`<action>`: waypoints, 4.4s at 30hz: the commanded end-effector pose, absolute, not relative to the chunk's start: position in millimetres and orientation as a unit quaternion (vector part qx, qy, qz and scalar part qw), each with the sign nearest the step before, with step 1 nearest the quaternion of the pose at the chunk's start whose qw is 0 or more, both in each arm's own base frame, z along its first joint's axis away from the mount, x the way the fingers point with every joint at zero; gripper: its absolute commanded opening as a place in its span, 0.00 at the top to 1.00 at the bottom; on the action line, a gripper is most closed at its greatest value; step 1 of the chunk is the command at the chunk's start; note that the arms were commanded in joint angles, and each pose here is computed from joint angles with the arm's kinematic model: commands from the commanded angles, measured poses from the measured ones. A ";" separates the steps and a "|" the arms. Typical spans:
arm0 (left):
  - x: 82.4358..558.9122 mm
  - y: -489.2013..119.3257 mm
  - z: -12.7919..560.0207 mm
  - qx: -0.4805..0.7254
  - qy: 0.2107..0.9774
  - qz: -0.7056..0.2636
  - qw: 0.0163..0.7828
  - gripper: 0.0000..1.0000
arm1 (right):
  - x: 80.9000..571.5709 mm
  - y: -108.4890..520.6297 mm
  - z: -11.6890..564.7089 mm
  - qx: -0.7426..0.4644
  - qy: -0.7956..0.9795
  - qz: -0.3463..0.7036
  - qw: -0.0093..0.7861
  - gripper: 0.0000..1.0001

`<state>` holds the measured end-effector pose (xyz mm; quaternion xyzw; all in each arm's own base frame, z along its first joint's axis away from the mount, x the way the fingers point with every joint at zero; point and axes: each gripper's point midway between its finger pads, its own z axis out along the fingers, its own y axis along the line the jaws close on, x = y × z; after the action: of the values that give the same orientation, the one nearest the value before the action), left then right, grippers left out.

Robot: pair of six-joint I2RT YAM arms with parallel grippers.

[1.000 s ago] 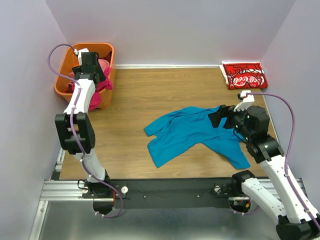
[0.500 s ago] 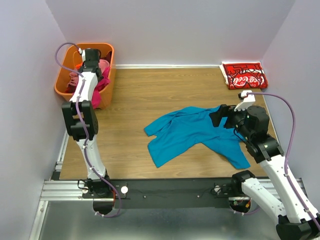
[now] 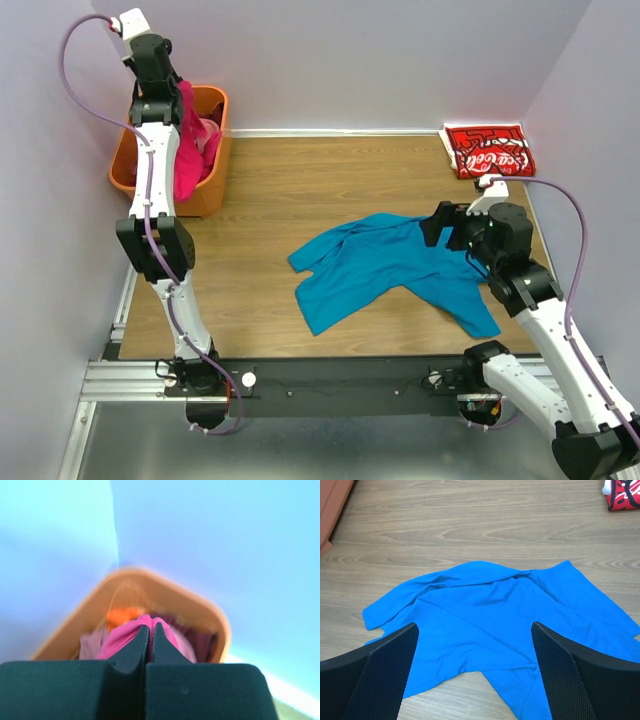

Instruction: Fold and stack the t-shirts

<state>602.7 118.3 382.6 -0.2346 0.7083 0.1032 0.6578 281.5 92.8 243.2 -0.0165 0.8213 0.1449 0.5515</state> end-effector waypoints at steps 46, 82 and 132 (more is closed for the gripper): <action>308.9 -233.2 65.0 0.107 0.935 -0.158 0.298 0.74 | 284.8 231.6 49.1 -0.135 0.945 0.220 0.201 0.00; 497.5 -153.9 132.2 0.010 0.902 -0.066 0.426 0.53 | 326.6 198.2 110.6 -0.030 0.936 0.188 0.296 0.09; 270.9 -164.4 20.2 0.064 0.963 -0.162 0.207 0.73 | 615.8 62.2 96.3 0.116 0.889 0.139 0.421 0.71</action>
<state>291.4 -175.3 24.1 0.0679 0.9541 -0.1715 0.2361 631.2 49.0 59.4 0.1553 0.8852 0.1021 0.4265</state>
